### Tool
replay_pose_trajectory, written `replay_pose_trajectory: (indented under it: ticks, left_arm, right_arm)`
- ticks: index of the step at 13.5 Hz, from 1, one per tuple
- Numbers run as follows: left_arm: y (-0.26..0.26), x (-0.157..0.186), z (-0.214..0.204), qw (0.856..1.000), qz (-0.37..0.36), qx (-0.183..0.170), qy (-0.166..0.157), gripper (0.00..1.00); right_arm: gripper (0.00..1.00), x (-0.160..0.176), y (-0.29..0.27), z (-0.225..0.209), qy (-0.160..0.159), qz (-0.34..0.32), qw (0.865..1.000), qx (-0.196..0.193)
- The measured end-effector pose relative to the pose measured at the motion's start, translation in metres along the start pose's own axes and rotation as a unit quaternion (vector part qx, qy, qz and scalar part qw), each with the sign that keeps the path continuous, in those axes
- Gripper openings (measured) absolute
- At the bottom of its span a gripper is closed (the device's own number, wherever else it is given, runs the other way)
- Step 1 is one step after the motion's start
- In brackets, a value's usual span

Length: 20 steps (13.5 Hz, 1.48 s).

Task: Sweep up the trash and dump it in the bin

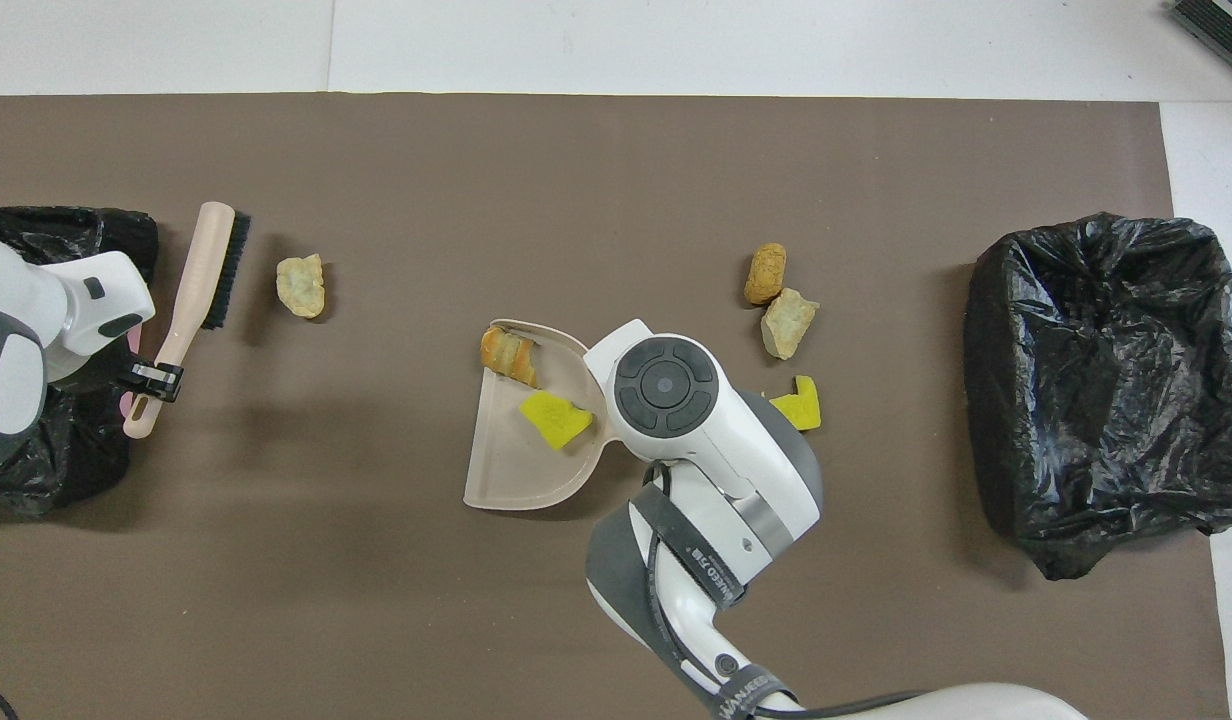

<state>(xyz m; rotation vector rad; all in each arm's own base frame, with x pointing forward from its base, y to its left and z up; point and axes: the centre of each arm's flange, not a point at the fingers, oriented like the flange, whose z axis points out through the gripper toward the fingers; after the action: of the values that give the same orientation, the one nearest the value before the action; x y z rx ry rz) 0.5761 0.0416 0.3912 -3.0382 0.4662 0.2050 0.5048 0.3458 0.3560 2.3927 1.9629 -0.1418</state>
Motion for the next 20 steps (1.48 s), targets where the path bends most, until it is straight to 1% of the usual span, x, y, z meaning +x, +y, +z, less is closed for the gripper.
replay_pose_trajectory:
  ticks: [3,7,10,15,18,20]
  left_arm:
    - [-0.002,0.012,0.015,0.999,0.042,0.001,-0.009,0.27]
    - [0.024,0.014,0.029,0.996,0.081,-0.005,-0.026,0.27]
    - [0.064,0.009,0.036,0.993,0.113,-0.006,-0.037,0.27]
    - [0.147,-0.012,0.041,0.983,0.178,-0.003,-0.053,0.27]
    - [0.188,-0.025,0.045,0.982,0.178,-0.010,-0.059,0.27]
    - [0.227,-0.036,0.046,0.984,0.166,-0.003,-0.063,0.27]
  right_arm:
    - [0.33,0.001,-0.001,0.000,-0.001,0.004,1.000,0.001]
    - [0.33,0.004,-0.004,0.000,-0.001,0.006,1.000,0.000]
    - [0.33,0.004,-0.004,-0.001,-0.001,0.007,1.000,0.000]
    - [0.33,0.004,-0.004,-0.001,0.000,0.008,1.000,0.000]
    - [0.33,0.003,-0.003,0.000,-0.001,0.010,1.000,0.000]
    - [0.33,0.002,-0.002,0.000,-0.001,0.011,1.000,0.000]
